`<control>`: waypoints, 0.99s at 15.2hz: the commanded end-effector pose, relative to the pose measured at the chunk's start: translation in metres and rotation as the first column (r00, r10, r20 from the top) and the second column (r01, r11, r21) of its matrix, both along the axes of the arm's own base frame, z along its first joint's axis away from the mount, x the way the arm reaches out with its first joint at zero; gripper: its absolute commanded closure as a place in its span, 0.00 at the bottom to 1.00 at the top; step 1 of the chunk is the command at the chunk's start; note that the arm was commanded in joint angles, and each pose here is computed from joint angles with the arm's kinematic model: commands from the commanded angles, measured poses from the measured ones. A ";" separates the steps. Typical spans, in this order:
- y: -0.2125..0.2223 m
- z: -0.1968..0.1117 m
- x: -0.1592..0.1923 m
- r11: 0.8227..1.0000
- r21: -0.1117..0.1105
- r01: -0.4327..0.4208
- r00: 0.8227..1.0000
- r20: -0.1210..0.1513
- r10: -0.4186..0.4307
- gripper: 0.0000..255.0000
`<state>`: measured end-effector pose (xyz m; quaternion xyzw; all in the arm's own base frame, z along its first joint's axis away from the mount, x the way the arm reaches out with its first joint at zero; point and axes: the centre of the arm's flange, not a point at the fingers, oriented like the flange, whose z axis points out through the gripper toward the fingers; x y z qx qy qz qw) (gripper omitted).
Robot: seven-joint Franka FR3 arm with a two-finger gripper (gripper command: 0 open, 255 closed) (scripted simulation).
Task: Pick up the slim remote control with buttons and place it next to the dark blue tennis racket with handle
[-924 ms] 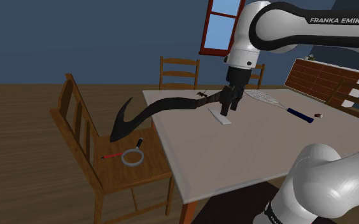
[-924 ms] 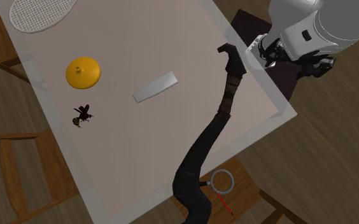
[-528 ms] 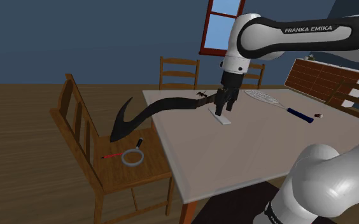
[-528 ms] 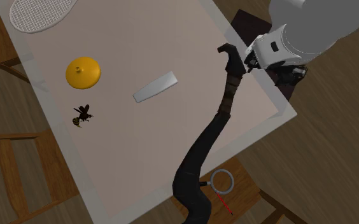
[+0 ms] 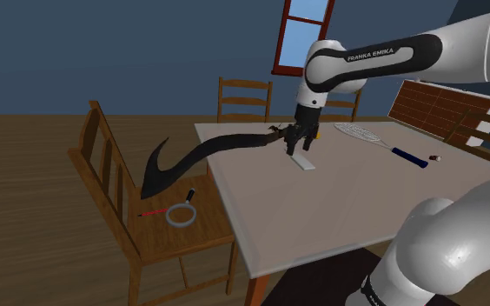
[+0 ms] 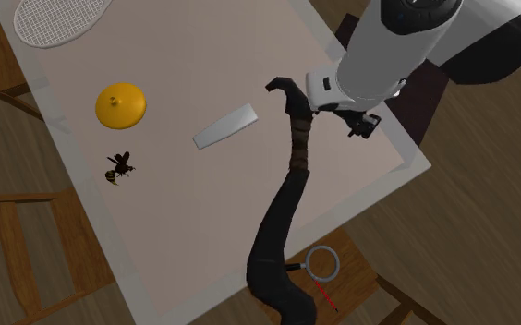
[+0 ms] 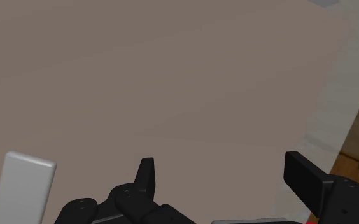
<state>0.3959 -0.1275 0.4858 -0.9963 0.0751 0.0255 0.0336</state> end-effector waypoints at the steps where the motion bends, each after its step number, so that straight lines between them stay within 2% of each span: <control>1: -0.022 -0.012 0.012 1.000 -0.008 0.030 1.000 0.002 -0.030 0.00; 8: -0.094 -0.050 0.048 0.990 -0.031 0.135 0.991 0.011 -0.134 0.00; 15: -0.170 -0.086 0.077 0.970 -0.053 0.238 0.971 0.021 -0.237 0.00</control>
